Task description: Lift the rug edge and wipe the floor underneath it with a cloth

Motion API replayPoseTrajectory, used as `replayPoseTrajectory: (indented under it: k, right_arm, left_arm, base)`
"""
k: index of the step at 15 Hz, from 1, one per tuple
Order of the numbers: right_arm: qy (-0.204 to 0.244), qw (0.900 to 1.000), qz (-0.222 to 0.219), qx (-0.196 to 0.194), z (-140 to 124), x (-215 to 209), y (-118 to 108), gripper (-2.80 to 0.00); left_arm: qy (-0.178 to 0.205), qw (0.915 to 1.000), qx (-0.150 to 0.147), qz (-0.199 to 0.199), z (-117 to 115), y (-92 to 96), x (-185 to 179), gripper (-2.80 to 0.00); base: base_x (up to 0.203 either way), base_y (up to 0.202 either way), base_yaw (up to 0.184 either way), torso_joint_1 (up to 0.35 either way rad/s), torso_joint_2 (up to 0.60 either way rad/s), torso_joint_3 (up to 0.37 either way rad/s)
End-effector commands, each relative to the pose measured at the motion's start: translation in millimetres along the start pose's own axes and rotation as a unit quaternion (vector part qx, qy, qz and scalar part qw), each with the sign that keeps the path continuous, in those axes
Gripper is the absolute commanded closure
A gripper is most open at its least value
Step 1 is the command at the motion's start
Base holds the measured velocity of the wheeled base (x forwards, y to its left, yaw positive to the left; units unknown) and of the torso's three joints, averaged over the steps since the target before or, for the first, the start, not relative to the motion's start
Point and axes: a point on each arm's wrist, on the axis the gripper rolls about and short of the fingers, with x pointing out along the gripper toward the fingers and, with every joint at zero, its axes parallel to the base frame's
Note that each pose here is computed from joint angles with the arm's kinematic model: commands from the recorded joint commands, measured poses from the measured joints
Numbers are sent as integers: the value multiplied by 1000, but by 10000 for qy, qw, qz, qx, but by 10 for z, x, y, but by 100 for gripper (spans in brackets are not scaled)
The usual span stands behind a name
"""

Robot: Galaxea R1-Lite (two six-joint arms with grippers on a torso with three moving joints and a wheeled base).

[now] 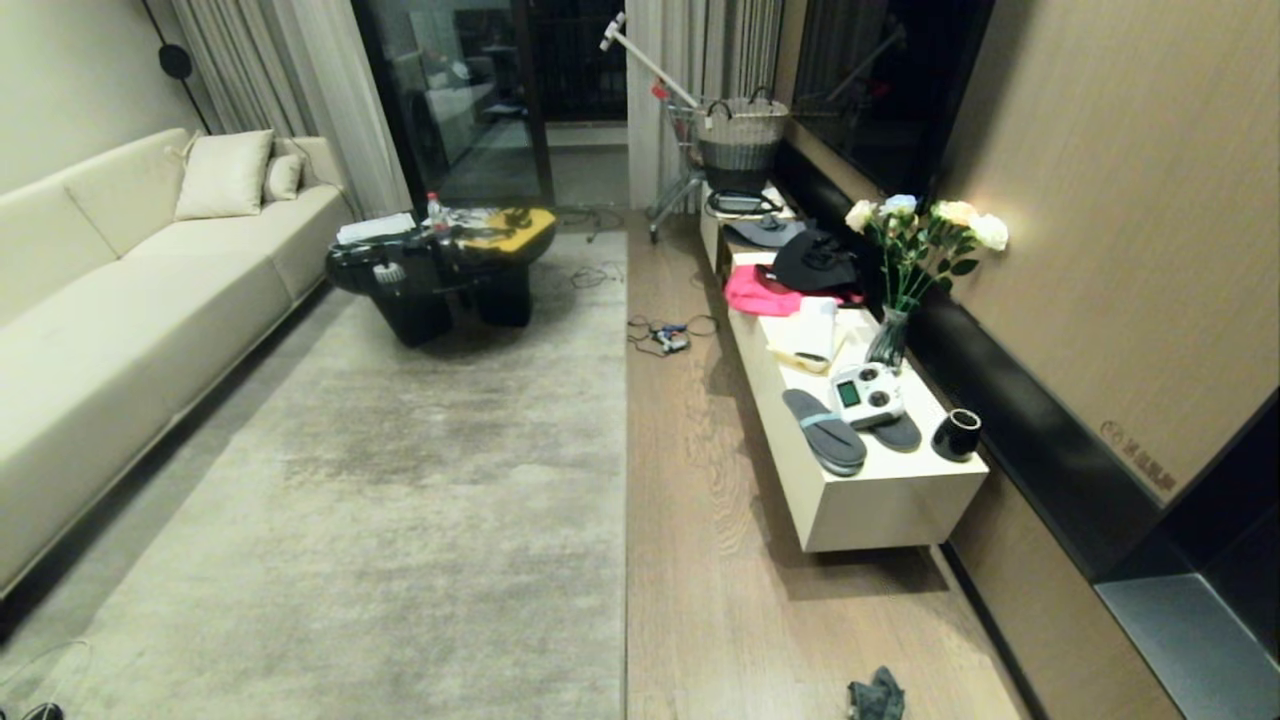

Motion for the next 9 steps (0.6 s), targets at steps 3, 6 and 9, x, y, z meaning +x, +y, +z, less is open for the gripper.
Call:
replayPoseTrajectory:
  k: [3,6,9]
  right_arm:
    - [1,10000,3,-1,1,0,0,0]
    - [6,10000,3,-1,1,1,0,0]
    - [6,10000,3,-1,1,1,0,0]
  left_arm:
    - [10,10000,1,-6,0,0,1,0]
    - [4,10000,1,0,1,0,1,0]
    - [10,10000,0,-1,0,0,1,0]
  base:
    - [0,0,0,159,-380,-223]
    - [0,0,0,148,-351,-206]
    - [0,0,0,142,-342,-194]
